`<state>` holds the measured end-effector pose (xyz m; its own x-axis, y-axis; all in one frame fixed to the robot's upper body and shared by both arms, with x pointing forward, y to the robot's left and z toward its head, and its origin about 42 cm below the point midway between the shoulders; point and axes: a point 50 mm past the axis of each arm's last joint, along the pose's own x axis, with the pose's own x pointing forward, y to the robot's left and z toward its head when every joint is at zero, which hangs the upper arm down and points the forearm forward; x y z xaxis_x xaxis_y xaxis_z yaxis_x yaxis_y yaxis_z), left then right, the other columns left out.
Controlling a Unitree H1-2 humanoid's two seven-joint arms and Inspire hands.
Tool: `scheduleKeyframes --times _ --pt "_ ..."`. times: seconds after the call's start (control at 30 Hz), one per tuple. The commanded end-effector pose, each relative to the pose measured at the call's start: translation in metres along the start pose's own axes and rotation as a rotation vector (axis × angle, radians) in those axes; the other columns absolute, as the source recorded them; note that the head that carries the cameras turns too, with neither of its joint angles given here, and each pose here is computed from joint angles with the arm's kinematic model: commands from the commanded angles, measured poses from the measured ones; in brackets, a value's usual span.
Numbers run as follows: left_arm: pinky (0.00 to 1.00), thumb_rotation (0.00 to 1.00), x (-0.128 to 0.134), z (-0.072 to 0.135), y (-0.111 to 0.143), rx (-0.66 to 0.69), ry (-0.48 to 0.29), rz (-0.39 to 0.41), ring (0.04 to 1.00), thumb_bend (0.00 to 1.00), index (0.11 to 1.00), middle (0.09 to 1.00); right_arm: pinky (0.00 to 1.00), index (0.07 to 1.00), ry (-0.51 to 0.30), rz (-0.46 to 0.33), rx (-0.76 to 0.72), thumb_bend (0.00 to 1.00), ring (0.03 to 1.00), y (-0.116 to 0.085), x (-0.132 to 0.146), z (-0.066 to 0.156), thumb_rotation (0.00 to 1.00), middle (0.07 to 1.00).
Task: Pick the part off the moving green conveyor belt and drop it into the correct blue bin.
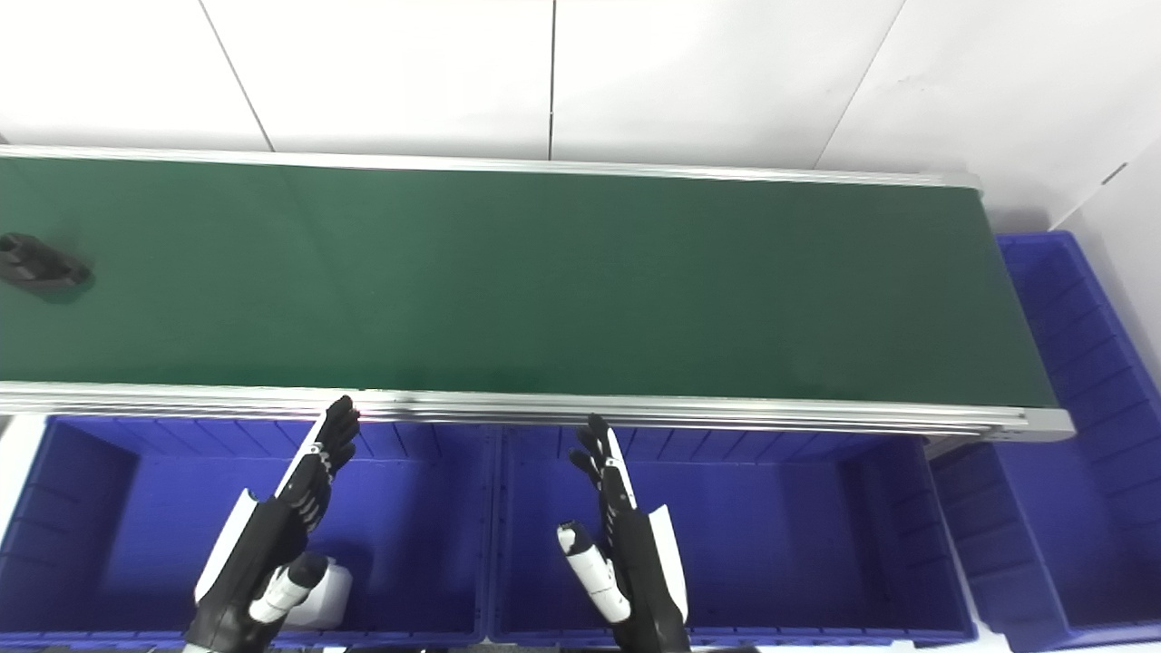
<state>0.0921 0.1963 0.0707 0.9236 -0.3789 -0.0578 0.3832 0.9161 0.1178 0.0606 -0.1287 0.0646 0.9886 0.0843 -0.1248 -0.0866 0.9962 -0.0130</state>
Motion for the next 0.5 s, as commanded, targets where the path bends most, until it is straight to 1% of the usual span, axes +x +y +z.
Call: scheduleKeyframes --times 0.0,0.37,0.47 --pt "1.0 0.89 0.0002 0.0068 0.0004 0.007 -0.056 0.007 1.0 0.93 1.0 1.0 0.97 0.997 -0.049 0.015 0.089 0.82 0.911 0.0304 -0.0009 0.0125 0.95 0.957" --pt "1.0 0.88 0.0001 0.0056 -0.0002 0.006 -0.059 0.005 1.0 0.91 1.0 1.0 0.96 0.999 -0.038 0.022 0.091 0.82 0.914 0.0303 -0.0021 0.0124 0.96 0.958" --pt "1.0 0.88 -0.0006 0.0061 -0.0005 0.001 -0.057 0.002 1.0 0.91 1.0 1.0 0.97 0.998 -0.04 0.024 0.095 0.82 0.916 0.0305 -0.0026 0.0122 0.96 0.959"
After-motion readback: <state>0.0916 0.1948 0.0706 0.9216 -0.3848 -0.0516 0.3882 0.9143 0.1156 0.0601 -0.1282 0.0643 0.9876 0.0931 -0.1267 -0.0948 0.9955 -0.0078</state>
